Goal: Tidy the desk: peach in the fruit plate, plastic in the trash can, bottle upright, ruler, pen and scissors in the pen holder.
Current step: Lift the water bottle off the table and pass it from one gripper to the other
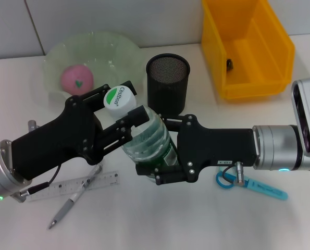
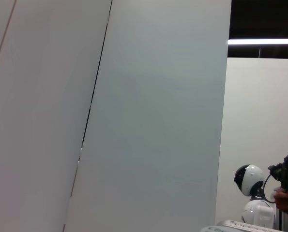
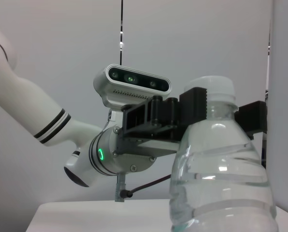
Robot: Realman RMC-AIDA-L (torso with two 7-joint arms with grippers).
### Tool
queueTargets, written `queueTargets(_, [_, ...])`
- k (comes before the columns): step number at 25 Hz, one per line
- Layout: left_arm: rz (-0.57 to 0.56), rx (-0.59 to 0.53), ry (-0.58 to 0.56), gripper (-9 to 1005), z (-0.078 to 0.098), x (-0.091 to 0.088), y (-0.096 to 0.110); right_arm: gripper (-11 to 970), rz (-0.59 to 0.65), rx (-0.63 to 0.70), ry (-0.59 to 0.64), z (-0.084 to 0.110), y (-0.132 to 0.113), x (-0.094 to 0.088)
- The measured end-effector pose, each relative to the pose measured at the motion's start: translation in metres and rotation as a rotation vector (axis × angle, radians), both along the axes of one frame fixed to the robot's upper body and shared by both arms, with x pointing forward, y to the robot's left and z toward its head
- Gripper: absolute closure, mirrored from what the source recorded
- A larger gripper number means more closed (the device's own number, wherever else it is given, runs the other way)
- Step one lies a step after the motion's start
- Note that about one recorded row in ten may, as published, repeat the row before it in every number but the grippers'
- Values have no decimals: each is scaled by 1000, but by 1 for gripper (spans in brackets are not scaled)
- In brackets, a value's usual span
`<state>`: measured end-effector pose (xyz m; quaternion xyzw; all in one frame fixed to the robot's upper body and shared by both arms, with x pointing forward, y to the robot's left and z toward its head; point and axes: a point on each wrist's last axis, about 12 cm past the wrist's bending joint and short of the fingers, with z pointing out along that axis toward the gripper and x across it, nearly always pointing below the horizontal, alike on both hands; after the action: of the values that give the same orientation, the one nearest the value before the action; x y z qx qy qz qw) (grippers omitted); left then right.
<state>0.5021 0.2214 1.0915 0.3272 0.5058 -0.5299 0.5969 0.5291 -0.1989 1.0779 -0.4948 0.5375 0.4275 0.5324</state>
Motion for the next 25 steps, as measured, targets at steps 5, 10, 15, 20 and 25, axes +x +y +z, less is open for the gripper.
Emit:
queueTargets(5, [0, -2, 5, 462, 0, 0, 0, 141, 0, 0, -1, 0, 0, 0])
queueTargets(10, [4, -2, 5, 488, 0, 1, 0, 140, -1, 0, 1, -1, -1, -1])
queueTargets(15, [-4, 7, -5, 567, 1, 2, -1, 138, 5, -2, 2, -1, 0, -2])
queueTargets(20, [-10, 9, -13, 567, 2, 2, -1, 137, 10, -2, 2, -1, 0, -2])
queueTargets(25, [-14, 9, -14, 567, 1, 1, -1, 136, 15, -7, 14, -2, -1, -4])
